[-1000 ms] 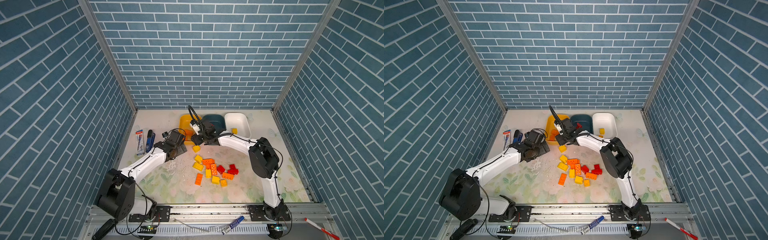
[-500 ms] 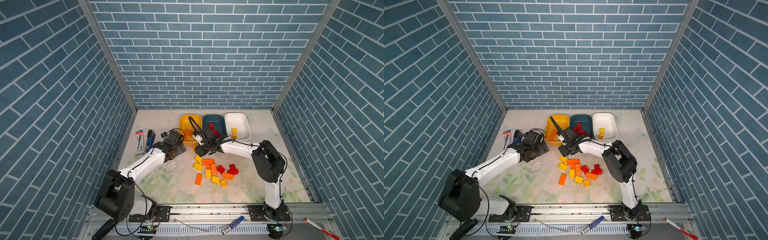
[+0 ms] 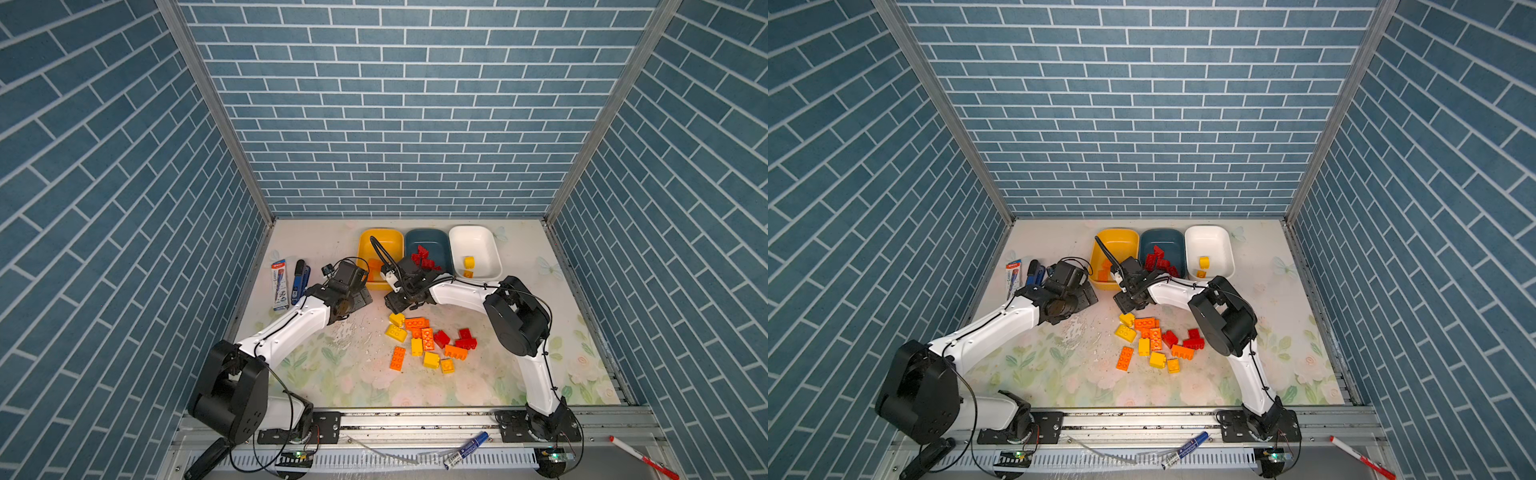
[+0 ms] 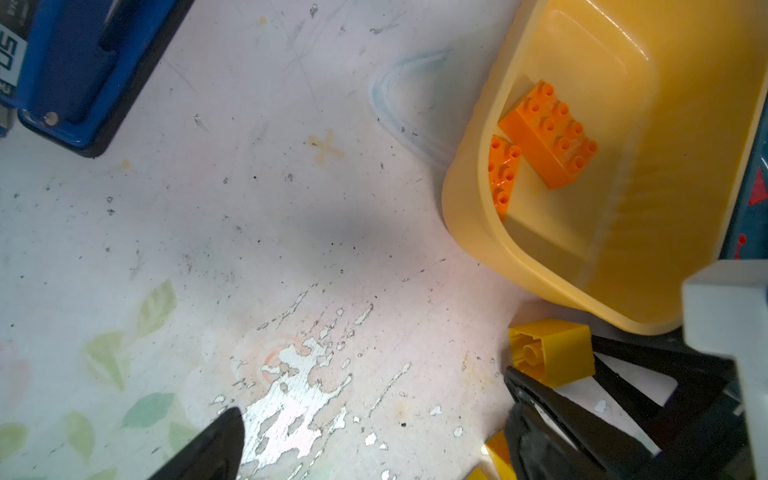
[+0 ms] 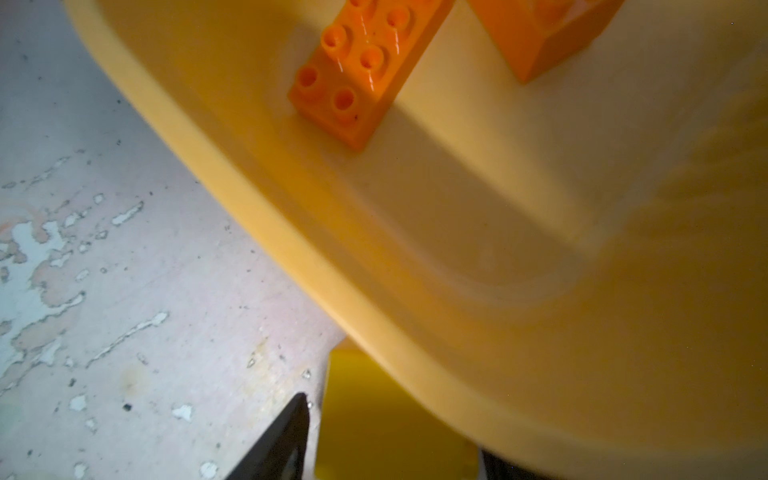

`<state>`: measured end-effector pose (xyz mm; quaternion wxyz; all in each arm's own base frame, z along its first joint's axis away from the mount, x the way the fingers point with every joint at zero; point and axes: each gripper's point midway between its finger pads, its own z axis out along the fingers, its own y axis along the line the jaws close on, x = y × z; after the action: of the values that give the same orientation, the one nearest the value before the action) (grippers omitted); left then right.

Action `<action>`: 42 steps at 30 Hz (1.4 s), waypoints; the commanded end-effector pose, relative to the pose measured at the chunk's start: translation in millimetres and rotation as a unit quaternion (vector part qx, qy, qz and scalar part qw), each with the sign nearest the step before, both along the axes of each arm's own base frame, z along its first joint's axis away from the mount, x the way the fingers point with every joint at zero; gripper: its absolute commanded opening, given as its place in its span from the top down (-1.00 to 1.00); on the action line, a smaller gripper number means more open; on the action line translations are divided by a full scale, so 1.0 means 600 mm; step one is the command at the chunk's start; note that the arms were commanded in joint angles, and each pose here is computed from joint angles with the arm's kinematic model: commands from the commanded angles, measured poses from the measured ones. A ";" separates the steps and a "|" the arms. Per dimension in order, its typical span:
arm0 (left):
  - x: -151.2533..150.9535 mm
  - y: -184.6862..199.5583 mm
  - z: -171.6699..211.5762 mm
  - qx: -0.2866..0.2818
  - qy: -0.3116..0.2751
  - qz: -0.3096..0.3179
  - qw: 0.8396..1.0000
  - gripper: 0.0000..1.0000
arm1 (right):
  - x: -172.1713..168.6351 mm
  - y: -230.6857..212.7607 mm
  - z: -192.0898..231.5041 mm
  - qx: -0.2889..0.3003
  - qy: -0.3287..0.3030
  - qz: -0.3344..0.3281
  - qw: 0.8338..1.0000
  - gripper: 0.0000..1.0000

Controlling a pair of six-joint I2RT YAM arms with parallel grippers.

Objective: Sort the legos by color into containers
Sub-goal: 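Grasp a yellow brick beside the yellow tub with the right gripper, then carry the yellow brick into the white tub while the left gripper lowers to the pile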

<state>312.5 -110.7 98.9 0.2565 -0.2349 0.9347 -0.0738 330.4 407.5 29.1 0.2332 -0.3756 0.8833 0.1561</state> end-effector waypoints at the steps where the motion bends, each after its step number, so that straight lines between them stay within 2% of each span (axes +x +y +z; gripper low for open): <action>1: -0.006 0.006 -0.011 0.002 0.009 0.004 1.000 -0.99 | 0.010 0.015 0.006 0.009 -0.006 -0.012 1.000 -0.23; 8: -0.005 0.004 -0.010 -0.001 0.006 0.002 1.000 -0.99 | 0.010 0.010 0.015 0.012 -0.017 -0.013 1.000 0.05; 13: -0.005 0.003 -0.004 0.003 0.001 -0.003 1.000 -0.99 | 0.000 0.008 0.055 0.035 -0.037 0.008 0.999 0.17; 20: 0.005 -0.030 0.033 0.073 -0.020 -0.056 0.996 -0.99 | -0.044 -0.016 0.146 0.075 -0.074 0.079 0.991 0.19; 24: 0.015 -0.069 0.044 0.083 -0.039 -0.099 0.991 -0.99 | -0.024 -0.066 0.196 0.105 -0.093 0.038 0.989 0.19; 29: 0.022 -0.114 0.054 0.086 -0.056 -0.164 0.981 -0.99 | 0.045 -0.161 0.239 0.153 -0.097 -0.087 0.980 0.19; 33: 0.020 -0.164 0.074 0.101 -0.075 -0.253 0.959 -0.99 | 0.107 -0.266 0.237 0.157 -0.092 -0.210 0.961 0.17; 37: 0.008 -0.218 0.080 0.112 -0.081 -0.345 0.928 -0.99 | 0.144 -0.346 0.213 0.139 -0.067 -0.284 0.946 0.15; 39: -0.005 -0.247 0.077 0.121 -0.077 -0.403 0.904 -0.99 | 0.162 -0.382 0.201 0.120 -0.067 -0.315 0.939 0.14; 42: -0.033 -0.282 0.064 0.152 -0.057 -0.492 0.855 -0.99 | 0.183 -0.422 0.181 0.088 -0.061 -0.346 0.932 0.13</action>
<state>311.0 -262.7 146.4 0.3050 0.1845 0.9313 -0.0744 435.5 170.9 155.2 0.3871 -0.0662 0.9075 0.1492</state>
